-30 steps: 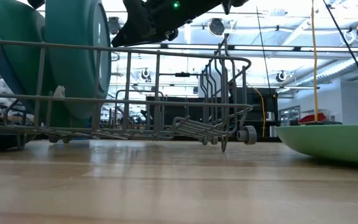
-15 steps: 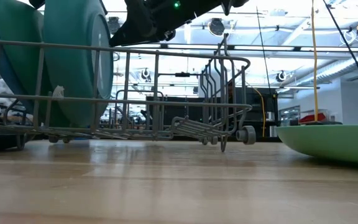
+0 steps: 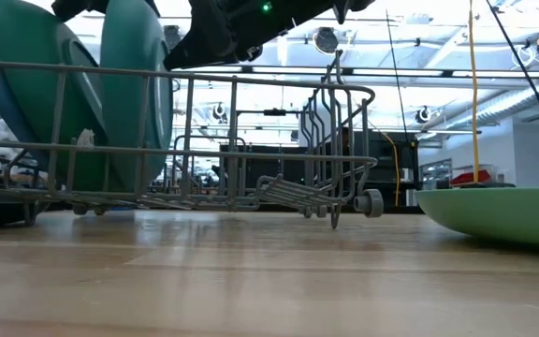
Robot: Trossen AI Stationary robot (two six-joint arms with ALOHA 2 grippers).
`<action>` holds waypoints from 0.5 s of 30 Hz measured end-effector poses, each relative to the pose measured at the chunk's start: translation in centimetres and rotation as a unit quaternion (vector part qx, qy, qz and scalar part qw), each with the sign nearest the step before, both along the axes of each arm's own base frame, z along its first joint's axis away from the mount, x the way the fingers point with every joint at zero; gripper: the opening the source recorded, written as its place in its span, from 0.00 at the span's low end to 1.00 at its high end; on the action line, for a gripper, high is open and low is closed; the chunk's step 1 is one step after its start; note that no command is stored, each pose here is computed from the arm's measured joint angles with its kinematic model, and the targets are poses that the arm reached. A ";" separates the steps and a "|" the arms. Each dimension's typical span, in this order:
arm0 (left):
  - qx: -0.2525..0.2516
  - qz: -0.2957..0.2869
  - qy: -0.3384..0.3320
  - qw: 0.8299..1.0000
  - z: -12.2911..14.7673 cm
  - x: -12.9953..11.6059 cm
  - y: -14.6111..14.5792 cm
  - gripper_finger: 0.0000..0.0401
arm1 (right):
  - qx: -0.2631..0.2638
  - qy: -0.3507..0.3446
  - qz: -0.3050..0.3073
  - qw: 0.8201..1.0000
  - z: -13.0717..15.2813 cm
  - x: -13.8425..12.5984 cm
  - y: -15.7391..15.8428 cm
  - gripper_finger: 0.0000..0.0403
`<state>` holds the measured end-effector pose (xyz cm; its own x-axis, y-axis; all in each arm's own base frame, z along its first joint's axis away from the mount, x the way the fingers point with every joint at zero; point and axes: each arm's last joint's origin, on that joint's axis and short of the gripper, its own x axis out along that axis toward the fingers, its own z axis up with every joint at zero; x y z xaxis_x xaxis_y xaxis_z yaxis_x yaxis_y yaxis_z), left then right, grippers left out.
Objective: Sort dishes
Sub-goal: Put the dark green plate into the gray dish rack
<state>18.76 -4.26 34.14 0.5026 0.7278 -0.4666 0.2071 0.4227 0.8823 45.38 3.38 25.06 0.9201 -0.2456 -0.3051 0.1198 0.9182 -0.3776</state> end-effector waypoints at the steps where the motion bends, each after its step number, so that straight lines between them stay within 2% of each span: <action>1: -0.011 -0.004 0.003 1.000 -0.1 0.0 0.0 0.40 | 0.000 0.000 -0.001 1.000 0.0 0.0 -0.1 0.50; 6: -0.050 -0.021 0.010 0.998 -0.2 0.1 -0.2 0.40 | 0.000 0.000 -0.002 1.000 0.0 0.0 -0.2 0.50; 12: -0.045 -0.045 0.022 0.998 -0.2 0.1 -0.7 0.40 | -0.001 -0.003 -0.001 1.000 0.0 0.0 -0.2 0.50; 15: -0.062 -0.048 0.019 0.997 -0.2 0.1 -0.8 0.40 | -0.001 -0.003 -0.001 1.000 0.0 0.0 -0.2 0.50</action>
<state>18.84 -5.03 33.92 0.5473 0.6125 -0.5703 0.2839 0.5052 0.8150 45.41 3.18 25.11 0.9211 -0.2487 -0.2994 0.1245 0.9170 -0.3789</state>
